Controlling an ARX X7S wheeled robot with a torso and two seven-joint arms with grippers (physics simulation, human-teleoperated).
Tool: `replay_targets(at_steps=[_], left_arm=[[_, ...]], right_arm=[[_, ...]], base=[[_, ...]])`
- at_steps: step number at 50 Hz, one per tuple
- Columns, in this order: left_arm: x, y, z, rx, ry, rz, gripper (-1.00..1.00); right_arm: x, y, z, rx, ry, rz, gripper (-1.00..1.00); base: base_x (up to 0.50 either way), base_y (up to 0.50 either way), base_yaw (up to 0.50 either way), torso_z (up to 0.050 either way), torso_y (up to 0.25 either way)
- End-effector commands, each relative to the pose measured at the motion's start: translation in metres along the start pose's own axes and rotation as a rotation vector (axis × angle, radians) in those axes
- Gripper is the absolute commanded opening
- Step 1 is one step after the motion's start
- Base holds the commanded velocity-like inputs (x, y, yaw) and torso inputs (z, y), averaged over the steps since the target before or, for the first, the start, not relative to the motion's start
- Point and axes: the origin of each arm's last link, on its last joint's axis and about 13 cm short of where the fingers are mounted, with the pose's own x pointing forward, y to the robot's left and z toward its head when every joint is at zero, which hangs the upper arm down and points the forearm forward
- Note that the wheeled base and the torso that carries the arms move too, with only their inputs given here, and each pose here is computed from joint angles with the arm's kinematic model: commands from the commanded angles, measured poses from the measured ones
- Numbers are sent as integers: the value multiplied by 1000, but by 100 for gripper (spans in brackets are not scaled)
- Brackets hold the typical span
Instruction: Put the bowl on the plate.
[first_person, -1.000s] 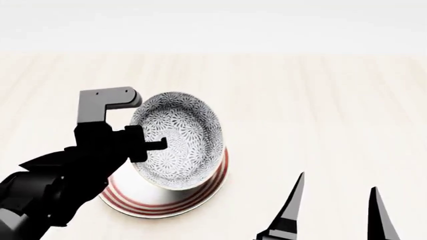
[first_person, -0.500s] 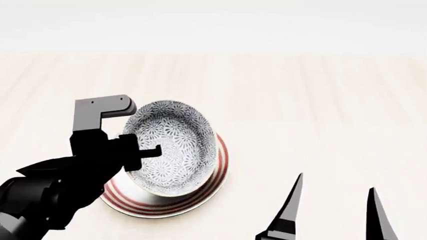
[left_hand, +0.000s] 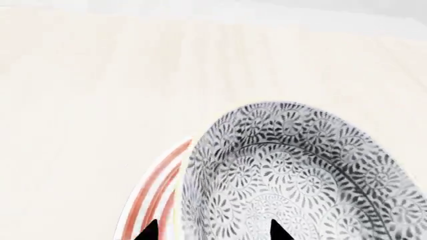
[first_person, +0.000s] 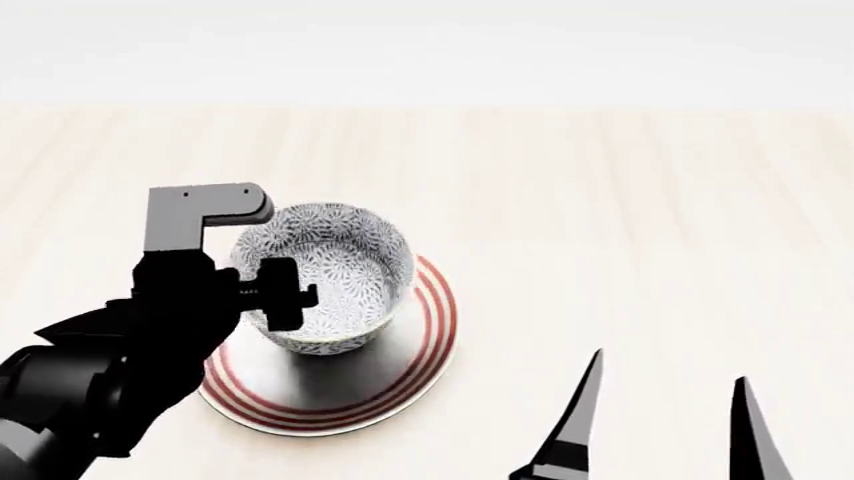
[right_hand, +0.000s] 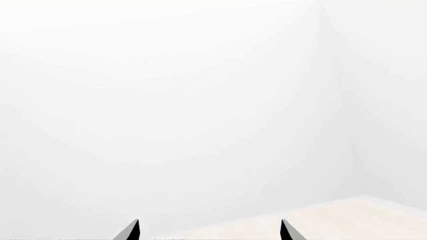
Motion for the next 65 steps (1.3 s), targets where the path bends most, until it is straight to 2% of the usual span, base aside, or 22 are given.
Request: replay_targets(at_steps=[1, 12, 20, 23, 31, 38, 44, 52, 58, 65], left_arm=[[1, -8, 10, 72, -89, 13, 100], [1, -6, 19, 81, -142, 43, 100], [0, -7, 40, 167, -301, 52, 100], [-2, -7, 49, 174, -344, 43, 100], [-34, 6, 59, 196, -479, 46, 100], [-55, 30, 42, 204, -537, 84, 100], [-61, 51, 24, 206, -549, 148, 100], [-75, 74, -3, 167, -555, 219, 100], [-90, 84, -28, 200, -573, 244, 100], [-112, 87, -59, 262, -658, 279, 100]], right_arm=[[0, 0, 0, -7, -11, 9, 100], [-1, 1, -1, -7, -4, 20, 100], [-3, 2, -2, -6, 4, 28, 100], [-3, 3, -2, -7, 5, 30, 100], [-4, 3, -2, -8, 6, 34, 100], [-4, 5, -2, -11, 10, 43, 100], [-5, 7, 0, -16, 10, 50, 100], [-5, 9, 0, -20, 10, 57, 100], [-4, 8, 0, -26, 4, 51, 100], [-3, 8, -2, -32, 4, 49, 100]], base=[[0, 0, 0, 0, 0], [0, 0, 0, 0, 0], [0, 0, 0, 0, 0], [0, 0, 0, 0, 0], [0, 0, 0, 0, 0], [0, 0, 0, 0, 0], [0, 0, 0, 0, 0], [0, 0, 0, 0, 0], [0, 0, 0, 0, 0], [0, 0, 0, 0, 0]])
